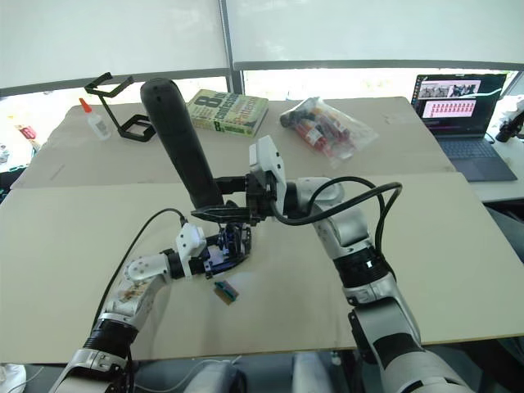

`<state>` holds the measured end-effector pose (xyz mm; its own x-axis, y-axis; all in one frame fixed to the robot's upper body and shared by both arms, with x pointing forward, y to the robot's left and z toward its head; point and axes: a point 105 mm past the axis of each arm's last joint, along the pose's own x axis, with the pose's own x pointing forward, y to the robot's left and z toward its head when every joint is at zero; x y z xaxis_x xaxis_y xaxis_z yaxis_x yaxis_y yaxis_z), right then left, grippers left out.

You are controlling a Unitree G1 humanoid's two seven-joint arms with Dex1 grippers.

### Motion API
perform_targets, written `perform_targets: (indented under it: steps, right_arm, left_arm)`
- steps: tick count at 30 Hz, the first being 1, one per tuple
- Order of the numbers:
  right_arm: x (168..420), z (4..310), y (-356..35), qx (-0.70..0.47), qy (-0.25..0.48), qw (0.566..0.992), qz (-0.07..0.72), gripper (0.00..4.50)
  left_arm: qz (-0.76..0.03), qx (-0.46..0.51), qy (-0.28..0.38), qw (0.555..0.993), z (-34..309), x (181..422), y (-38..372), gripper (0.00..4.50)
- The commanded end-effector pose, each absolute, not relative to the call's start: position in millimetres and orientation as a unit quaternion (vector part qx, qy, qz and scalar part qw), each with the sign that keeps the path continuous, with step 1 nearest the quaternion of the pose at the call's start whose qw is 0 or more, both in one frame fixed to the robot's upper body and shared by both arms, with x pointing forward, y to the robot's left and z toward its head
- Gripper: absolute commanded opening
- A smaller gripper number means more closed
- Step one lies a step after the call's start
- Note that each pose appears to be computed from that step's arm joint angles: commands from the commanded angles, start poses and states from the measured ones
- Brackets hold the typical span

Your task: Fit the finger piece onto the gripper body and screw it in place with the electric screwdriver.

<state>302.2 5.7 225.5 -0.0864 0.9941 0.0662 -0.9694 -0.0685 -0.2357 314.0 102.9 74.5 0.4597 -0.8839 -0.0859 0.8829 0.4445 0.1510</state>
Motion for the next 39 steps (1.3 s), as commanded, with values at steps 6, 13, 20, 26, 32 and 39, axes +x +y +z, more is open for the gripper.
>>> perform_targets:
  steps: [6,13,20,26,32,39]
  right_arm:
    - [305.5,231.9,1.0,-0.066,-0.090,0.683,0.722,1.92]
    - [275.1,289.2,-8.1,-0.010,-0.215,0.617,0.757,1.92]
    - [265.0,301.1,-20.1,-0.042,-0.250,0.589,0.767,1.92]
    - [264.0,308.4,-32.1,-0.042,-0.267,0.602,0.751,1.92]
    - [261.2,319.2,-54.8,-0.051,-0.272,0.625,0.730,1.92]
    - [258.4,312.9,-85.7,-0.062,-0.240,0.667,0.703,1.92]
  left_arm:
    - [-0.530,0.081,0.000,0.844,69.5,307.9,100.3,2.51]
    - [-0.528,0.082,0.005,0.845,66.7,311.4,96.7,2.51]
    - [-0.515,0.090,0.008,0.852,63.8,317.8,98.2,2.51]
    - [-0.516,0.078,0.004,0.853,67.3,318.4,94.5,3.01]
    - [-0.503,0.063,0.021,0.862,66.2,310.0,110.3,4.46]
    - [-0.451,0.055,0.018,0.891,75.0,298.9,155.3,4.46]
